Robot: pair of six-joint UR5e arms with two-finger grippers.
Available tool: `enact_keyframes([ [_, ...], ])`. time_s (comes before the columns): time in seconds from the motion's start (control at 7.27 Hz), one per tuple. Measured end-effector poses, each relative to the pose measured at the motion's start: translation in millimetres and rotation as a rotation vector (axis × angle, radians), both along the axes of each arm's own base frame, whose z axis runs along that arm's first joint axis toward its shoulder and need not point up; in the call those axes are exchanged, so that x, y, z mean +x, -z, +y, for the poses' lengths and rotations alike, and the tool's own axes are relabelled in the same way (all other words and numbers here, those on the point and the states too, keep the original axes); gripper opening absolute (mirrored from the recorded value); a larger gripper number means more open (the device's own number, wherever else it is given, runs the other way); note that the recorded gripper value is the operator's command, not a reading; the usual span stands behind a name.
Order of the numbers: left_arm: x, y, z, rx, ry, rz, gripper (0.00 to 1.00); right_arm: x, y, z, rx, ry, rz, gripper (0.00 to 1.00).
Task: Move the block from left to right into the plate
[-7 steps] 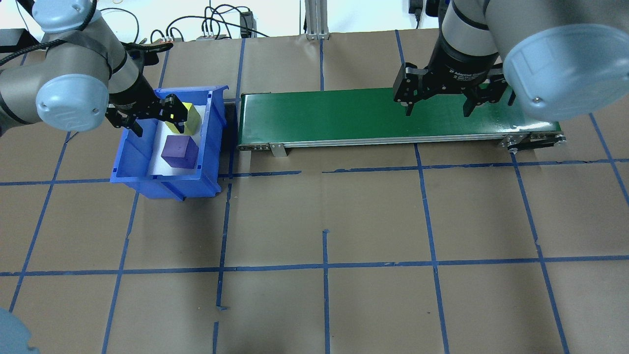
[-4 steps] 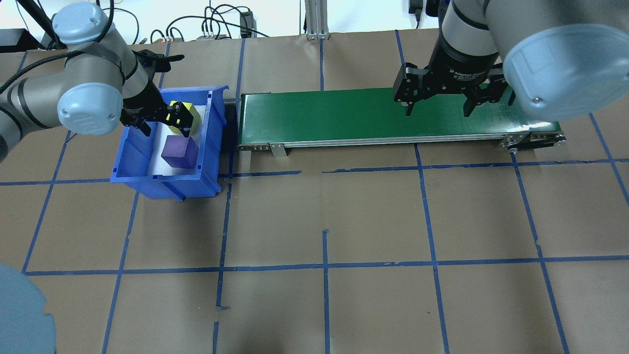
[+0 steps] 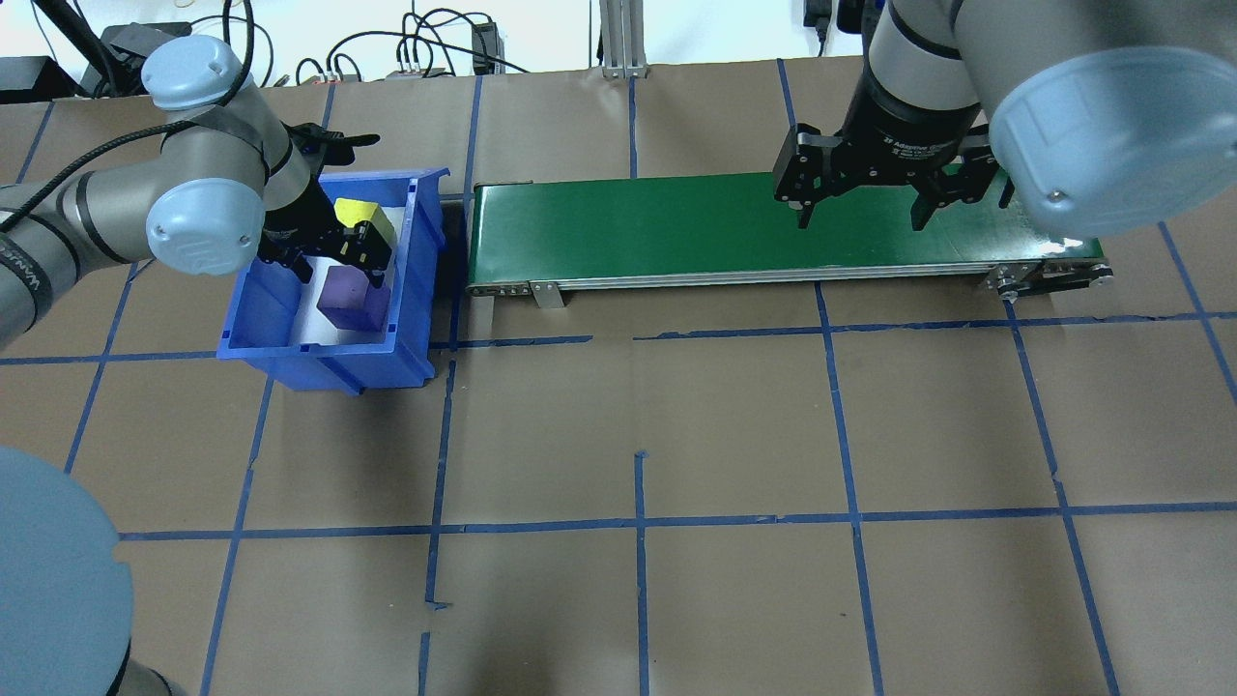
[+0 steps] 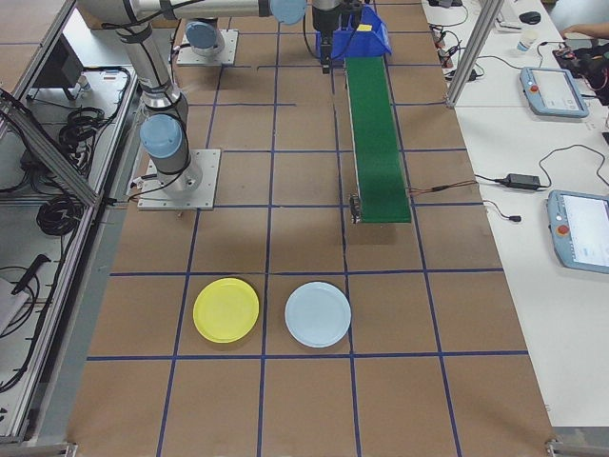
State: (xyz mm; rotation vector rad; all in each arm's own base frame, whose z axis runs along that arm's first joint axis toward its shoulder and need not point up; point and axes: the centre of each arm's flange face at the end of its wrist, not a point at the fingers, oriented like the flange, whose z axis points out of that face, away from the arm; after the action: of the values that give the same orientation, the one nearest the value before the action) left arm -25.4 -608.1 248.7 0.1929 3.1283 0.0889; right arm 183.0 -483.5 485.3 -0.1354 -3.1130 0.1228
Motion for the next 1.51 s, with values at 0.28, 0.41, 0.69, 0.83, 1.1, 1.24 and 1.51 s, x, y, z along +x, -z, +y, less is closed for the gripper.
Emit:
enact_keyframes([
  [0.28,-1,19,7,0.010,0.004,0.000,0.82,0,0,0,0.001,0.000,0.001,1.00],
  [0.41,-1,28,10,0.016,0.004,0.000,0.55,0,0,0,0.001,0.000,0.000,1.00],
  [0.69,-1,36,13,0.021,0.006,0.000,0.43,0,0,0,0.001,0.000,-0.001,1.00],
  [0.83,0,27,12,0.001,0.010,-0.004,0.44,0,0,0,0.000,0.000,-0.001,1.00],
  [1.1,1,-34,5,-0.114,0.012,-0.024,0.44,0,1,-1,0.005,0.000,-0.017,1.00],
  [1.24,-2,-80,7,-0.196,0.014,-0.033,0.43,-2,1,-2,0.015,-0.003,-0.028,1.00],
  [1.51,-32,-141,18,-0.306,0.050,-0.003,0.43,-3,1,-2,0.037,-0.013,-0.033,1.00],
])
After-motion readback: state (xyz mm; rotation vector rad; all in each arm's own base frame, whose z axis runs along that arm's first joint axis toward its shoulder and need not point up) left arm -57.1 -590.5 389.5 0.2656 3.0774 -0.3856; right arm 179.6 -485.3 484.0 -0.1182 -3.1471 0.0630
